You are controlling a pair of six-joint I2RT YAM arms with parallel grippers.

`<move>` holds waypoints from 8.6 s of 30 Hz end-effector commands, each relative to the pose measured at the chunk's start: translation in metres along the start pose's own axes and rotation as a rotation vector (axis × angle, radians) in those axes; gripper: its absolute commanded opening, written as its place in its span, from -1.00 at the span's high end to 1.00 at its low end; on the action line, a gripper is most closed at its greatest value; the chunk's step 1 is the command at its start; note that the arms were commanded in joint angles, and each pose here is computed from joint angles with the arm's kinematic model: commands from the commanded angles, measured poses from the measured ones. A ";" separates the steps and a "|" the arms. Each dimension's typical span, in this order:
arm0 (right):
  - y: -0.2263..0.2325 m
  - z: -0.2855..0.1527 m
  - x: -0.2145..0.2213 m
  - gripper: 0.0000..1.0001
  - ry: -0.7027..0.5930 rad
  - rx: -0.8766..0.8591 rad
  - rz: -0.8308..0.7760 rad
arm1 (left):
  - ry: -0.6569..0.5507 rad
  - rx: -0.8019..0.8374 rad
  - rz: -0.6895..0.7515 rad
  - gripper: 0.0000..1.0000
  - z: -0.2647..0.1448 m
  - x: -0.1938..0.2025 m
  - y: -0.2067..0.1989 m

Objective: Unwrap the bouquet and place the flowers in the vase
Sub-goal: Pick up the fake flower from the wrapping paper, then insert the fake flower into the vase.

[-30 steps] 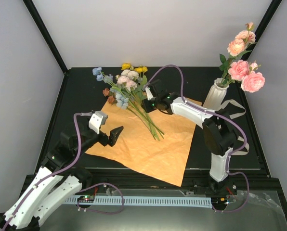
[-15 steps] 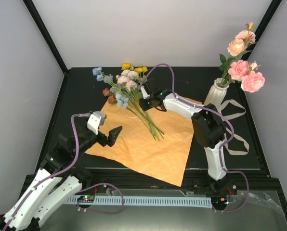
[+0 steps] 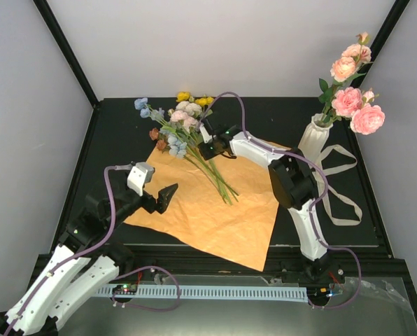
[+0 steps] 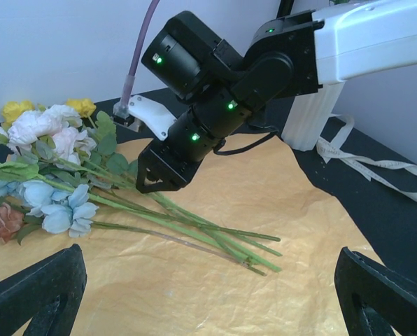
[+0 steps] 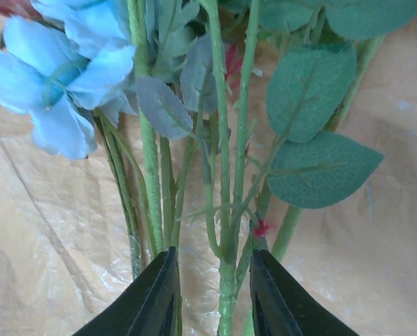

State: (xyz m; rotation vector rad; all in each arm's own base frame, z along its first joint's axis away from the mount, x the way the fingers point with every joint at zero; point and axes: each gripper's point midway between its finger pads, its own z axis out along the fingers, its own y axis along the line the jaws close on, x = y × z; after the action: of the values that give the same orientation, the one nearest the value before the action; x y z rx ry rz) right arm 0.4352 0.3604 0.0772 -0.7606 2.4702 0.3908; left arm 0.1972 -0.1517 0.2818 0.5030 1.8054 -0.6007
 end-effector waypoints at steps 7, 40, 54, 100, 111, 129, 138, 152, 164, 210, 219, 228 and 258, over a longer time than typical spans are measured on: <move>0.003 0.027 0.017 0.36 0.089 -0.015 -0.022 | -0.018 0.010 0.014 -0.98 -0.001 -0.004 -0.002; -0.004 -0.043 -0.020 0.98 -0.144 0.059 0.001 | -0.015 0.015 0.015 -0.97 0.000 -0.002 -0.003; 0.001 -0.123 -0.050 0.98 -0.370 0.033 0.141 | -0.003 0.043 0.003 -0.98 0.004 0.001 -0.007; 0.184 -0.384 0.000 0.61 -0.840 -0.773 0.077 | 0.002 0.820 -0.187 0.97 -0.005 -0.042 -0.122; 0.177 -0.399 0.016 0.17 -0.758 -0.669 -0.052 | -0.007 0.870 -0.024 0.97 -0.025 -0.028 -0.130; 0.201 -0.404 0.022 -0.27 -0.695 -0.770 -0.180 | 0.036 0.872 -0.008 0.97 -0.025 -0.013 -0.130; 0.197 -0.404 0.018 0.24 -0.706 -0.752 -0.137 | 0.043 0.891 -0.004 0.97 -0.026 -0.010 -0.131; 0.181 -0.406 0.008 0.98 -0.803 -0.660 -0.117 | 0.048 0.822 0.005 0.48 -0.019 -0.003 -0.123; 0.047 -0.400 0.002 0.98 -0.904 0.174 -0.036 | 0.023 0.582 0.012 -0.97 -0.002 0.002 -0.092; -0.192 -0.542 -0.021 0.98 -1.132 1.064 0.252 | 0.061 0.467 -0.003 -0.97 0.010 0.011 -0.074; -0.227 -0.506 -0.012 0.98 -1.078 1.002 0.317 | 0.064 0.465 -0.004 -0.98 0.011 0.011 -0.074; -0.248 -0.467 -0.001 0.89 -0.942 0.989 0.378 | 0.068 0.462 -0.005 -0.98 0.012 0.012 -0.073; -0.258 -0.441 0.025 -0.39 -0.675 0.955 0.525 | 0.072 0.459 -0.009 -0.98 0.013 0.013 -0.073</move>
State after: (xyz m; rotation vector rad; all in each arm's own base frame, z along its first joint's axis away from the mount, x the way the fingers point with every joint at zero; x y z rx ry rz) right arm 0.3986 -0.0329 0.4039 0.3389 1.7726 -0.3045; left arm 0.1579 -0.2164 0.2781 0.8290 1.7331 -1.0401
